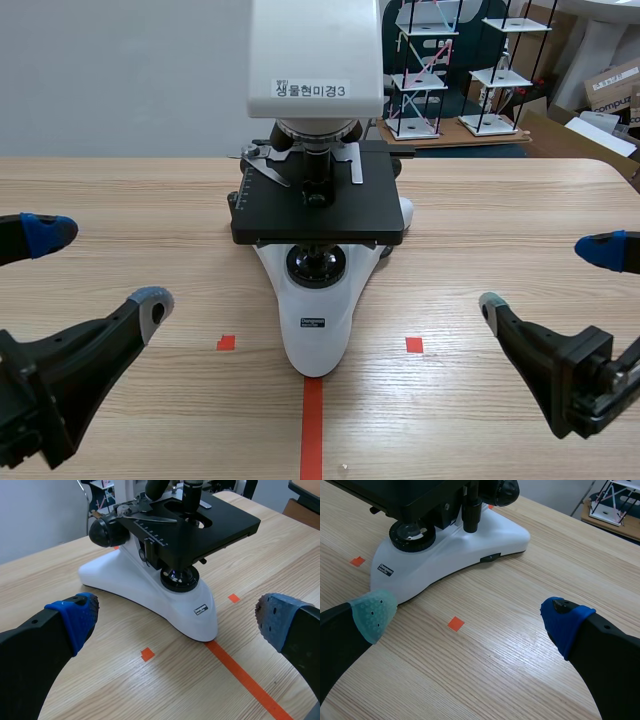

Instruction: Point at the stage knob

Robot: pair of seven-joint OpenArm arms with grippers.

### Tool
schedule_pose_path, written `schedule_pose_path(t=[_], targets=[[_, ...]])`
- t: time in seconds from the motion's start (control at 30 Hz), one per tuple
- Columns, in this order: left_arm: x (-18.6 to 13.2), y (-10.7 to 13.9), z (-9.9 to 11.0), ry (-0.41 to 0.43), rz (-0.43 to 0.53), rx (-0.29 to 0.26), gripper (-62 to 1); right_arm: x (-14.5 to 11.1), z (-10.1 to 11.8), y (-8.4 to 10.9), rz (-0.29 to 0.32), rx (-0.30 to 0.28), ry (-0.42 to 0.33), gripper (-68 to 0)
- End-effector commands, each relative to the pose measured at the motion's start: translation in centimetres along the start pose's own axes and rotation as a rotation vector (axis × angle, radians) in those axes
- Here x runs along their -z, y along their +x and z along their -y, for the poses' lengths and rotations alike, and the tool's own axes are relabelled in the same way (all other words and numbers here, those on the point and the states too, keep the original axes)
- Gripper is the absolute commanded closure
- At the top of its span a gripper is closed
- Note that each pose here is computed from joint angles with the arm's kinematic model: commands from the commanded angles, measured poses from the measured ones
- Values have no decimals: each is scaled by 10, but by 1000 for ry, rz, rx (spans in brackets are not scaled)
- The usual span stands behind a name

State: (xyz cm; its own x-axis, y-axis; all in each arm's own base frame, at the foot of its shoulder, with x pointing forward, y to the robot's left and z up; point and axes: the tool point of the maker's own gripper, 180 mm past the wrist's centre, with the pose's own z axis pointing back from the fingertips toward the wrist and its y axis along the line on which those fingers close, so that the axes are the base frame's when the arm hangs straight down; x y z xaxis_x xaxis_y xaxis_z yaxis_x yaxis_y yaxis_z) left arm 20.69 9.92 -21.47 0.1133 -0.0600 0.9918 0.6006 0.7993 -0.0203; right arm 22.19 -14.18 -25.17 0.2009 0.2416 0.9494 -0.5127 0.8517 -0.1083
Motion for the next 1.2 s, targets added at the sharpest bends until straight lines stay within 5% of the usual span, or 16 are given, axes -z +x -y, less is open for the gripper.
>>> schedule_pose_path(t=[0.0, 0.7, 0.77, 1.0, 1.17], targets=[[1, 15, 1, -3, 71, 0, -623, 0, 2, 6, 22, -4, -1, -638], [1, 21, 1, -3, 106, 1, -623, 0, 2, 6, 21, -5, -1, -633], [1, 21, 1, -3, 106, 1, -623, -1, 2, 5, 13, -26, 3, -571], [0, 21, 1, -4, 106, 1, -623, -5, 26, 5, -31, -120, -36, -85], [1, 22, 1, -4, 106, 1, -623, -16, 69, 1, -60, -165, -158, -46]])
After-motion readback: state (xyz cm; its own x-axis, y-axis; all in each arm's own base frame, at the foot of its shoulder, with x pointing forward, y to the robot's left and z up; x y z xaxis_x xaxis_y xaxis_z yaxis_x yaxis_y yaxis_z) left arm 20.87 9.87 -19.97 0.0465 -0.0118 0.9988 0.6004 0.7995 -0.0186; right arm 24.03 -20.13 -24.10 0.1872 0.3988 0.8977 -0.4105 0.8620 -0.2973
